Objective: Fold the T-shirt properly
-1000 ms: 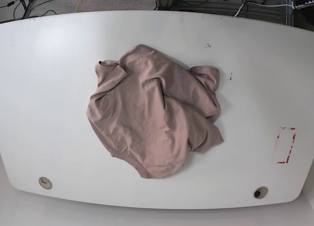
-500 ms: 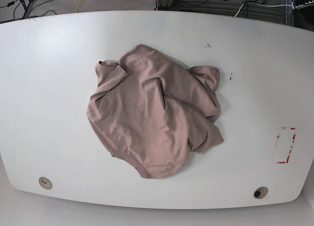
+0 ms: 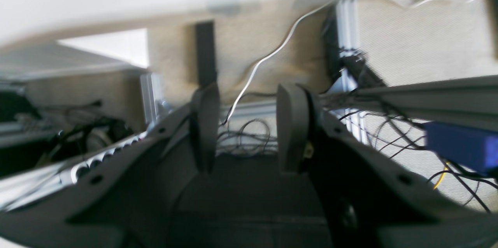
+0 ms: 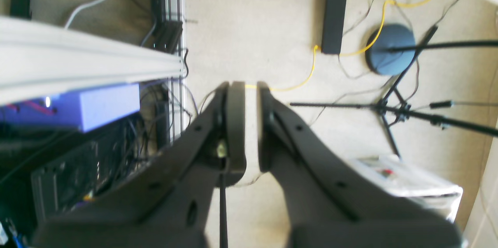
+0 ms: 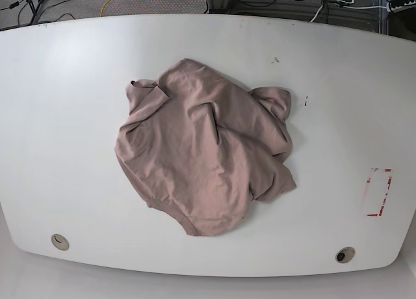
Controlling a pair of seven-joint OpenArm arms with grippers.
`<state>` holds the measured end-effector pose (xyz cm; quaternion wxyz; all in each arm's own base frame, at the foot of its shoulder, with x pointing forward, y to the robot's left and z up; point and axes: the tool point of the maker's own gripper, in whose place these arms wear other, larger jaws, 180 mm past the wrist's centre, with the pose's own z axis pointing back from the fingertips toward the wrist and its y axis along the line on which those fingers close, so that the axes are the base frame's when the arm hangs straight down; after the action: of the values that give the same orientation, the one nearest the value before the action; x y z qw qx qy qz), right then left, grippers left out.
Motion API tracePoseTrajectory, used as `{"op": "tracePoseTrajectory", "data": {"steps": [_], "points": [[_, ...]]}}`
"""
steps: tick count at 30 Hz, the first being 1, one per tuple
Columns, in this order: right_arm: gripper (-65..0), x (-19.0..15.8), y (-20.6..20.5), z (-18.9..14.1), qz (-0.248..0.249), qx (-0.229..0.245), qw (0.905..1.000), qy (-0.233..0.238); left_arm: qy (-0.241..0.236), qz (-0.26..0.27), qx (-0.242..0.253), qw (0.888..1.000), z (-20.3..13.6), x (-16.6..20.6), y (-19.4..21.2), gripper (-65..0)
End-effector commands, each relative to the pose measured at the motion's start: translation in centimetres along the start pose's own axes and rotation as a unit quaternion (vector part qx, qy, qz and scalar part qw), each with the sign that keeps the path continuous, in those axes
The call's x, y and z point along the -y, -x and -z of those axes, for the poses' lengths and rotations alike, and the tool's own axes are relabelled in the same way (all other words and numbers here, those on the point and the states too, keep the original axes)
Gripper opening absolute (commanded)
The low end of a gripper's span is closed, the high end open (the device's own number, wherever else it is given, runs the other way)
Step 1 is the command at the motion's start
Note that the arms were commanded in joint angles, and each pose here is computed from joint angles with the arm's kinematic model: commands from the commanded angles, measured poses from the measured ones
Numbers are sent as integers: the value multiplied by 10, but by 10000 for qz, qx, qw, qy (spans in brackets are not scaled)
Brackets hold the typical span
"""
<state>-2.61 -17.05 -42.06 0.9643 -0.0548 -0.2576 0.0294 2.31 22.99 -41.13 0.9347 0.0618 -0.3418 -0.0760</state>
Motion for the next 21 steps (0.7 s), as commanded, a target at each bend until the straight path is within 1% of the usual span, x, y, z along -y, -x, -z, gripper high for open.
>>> {"op": "tracePoseTrajectory", "data": {"steps": [1,5,7,19,21], "points": [[-607,3,-7,-4,-49,127,9999,46,5,-52,128,9999,-5,-2,-7,-433],[-607,7,-15,-2,-61,222,9997,94,15,-174,215,9996,-6,-1,-13,-433],[-608,6,-23,4,-16,326,9994,81,-15,-326,250,9992,-5,-2,-16,-431],[-612,4,-55,24,34,749,9972,70,-133,-729,454,9962,3,-9,-30,-426],[-612,4,-59,26,37,803,9967,72,-134,-730,494,9960,4,-9,-32,-426]]}}
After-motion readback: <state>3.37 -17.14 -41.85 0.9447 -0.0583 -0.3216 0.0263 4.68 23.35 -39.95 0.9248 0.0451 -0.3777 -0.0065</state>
